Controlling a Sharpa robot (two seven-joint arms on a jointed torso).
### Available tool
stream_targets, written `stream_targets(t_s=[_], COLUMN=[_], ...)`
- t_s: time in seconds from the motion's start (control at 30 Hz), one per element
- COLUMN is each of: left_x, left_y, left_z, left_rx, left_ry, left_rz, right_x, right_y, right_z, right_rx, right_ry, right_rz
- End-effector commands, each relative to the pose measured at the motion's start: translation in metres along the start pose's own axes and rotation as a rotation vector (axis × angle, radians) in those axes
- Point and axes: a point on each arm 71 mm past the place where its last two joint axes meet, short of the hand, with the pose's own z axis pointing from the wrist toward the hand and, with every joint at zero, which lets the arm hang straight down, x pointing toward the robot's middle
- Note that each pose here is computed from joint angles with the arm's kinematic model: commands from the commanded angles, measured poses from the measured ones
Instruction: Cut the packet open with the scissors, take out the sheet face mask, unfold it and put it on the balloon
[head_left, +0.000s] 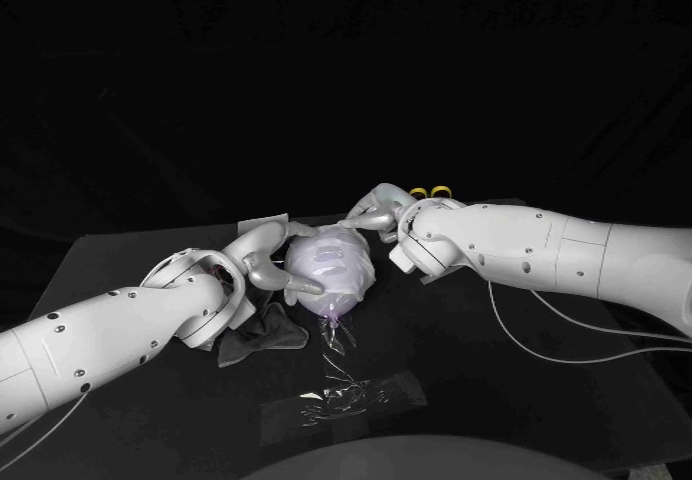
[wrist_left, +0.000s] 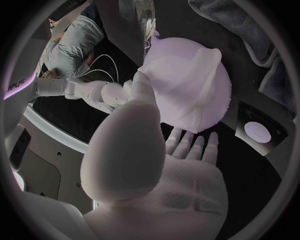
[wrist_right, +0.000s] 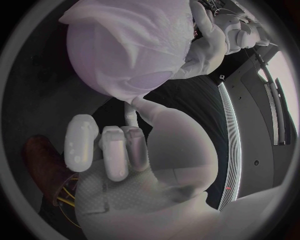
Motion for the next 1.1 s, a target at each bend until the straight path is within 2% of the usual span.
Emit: stream_targets(t_s=[0.03, 0.27, 0.5, 0.83, 1.1], left_x=[0.0051, 0.0051, 0.0052, 0.0047, 0.0046], left_y=[0.0002, 0.0003, 0.0002, 0.0007, 0.001], left_z=[-0.0002, 0.0, 0.0001, 0.0, -0.0002], left_rx=[-0.006, -0.007, -0.007, -0.008, -0.01], left_ry=[0.033, 0.032, 0.032, 0.029, 0.029], left_rz=[-0.007, -0.007, -0.007, -0.006, -0.006], right_x=[0.004, 0.006, 0.007, -0.006, -0.011], right_y=[0.007, 0.014, 0.018, 0.013, 0.007], right_z=[0.002, 0.005, 0.007, 0.011, 0.013], right_rx=[-0.112, -0.223, -0.284, -0.267, -0.215], right_ry=[0.05, 0.062, 0.044, -0.039, -0.042], right_rz=[-0.161, -0.328, -0.404, -0.376, -0.343])
